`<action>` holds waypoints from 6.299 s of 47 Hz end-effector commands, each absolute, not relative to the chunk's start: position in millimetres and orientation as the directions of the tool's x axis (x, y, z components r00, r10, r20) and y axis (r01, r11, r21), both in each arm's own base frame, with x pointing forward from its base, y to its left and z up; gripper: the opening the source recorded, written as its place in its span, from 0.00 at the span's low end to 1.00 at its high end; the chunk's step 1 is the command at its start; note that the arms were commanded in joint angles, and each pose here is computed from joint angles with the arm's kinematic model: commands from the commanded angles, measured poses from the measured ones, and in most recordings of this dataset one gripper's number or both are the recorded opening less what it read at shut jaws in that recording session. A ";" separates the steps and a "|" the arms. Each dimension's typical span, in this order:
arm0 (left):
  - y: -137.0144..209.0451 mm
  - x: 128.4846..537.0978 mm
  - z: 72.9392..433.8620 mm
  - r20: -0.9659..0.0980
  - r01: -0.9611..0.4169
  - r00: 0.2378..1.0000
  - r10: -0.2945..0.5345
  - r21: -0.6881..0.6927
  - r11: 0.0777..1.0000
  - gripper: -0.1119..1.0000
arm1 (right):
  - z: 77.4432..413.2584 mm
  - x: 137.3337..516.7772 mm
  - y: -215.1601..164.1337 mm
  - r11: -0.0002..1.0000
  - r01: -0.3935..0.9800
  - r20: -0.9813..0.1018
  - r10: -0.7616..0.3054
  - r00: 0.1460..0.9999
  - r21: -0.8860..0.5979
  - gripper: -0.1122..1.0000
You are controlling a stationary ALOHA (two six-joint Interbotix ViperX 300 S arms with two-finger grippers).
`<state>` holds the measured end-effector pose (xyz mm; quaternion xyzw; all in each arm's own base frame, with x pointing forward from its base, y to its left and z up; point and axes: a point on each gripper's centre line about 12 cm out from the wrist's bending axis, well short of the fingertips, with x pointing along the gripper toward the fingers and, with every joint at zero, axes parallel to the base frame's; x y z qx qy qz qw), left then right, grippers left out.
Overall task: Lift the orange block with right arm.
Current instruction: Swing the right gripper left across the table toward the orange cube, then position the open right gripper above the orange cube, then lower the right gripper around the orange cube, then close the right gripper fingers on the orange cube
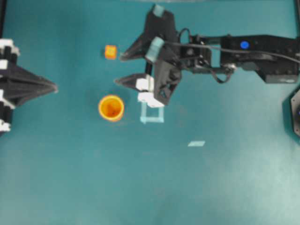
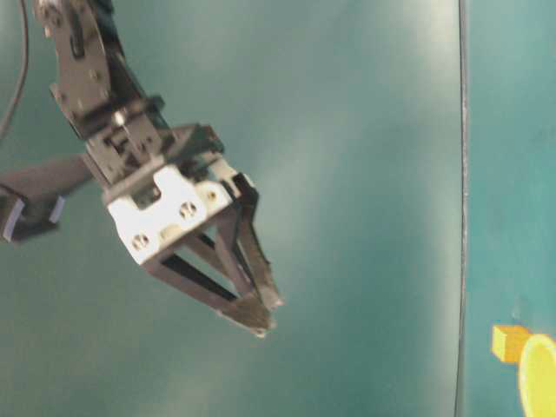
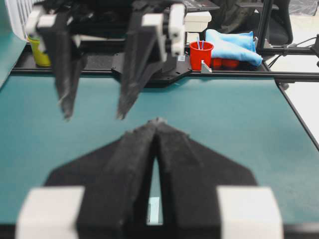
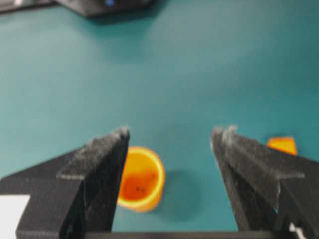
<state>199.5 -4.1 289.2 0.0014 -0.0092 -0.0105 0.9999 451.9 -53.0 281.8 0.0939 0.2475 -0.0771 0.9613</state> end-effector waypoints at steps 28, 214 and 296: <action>-4.9 202.6 300.5 0.044 0.024 0.999 -0.025 0.011 1.000 0.10 | 279.2 462.1 -78.0 0.955 0.264 -0.524 -0.156 0.837 0.137 0.70; -4.9 202.9 296.8 0.018 0.025 1.000 -0.025 0.018 1.000 0.10 | 174.3 530.8 -149.7 0.901 0.425 -0.717 -0.243 0.653 0.082 0.74; -4.6 202.6 295.9 0.009 0.023 1.000 -0.024 0.018 1.000 0.10 | 116.6 534.0 -165.2 0.891 0.449 -0.763 -0.242 0.600 0.071 0.71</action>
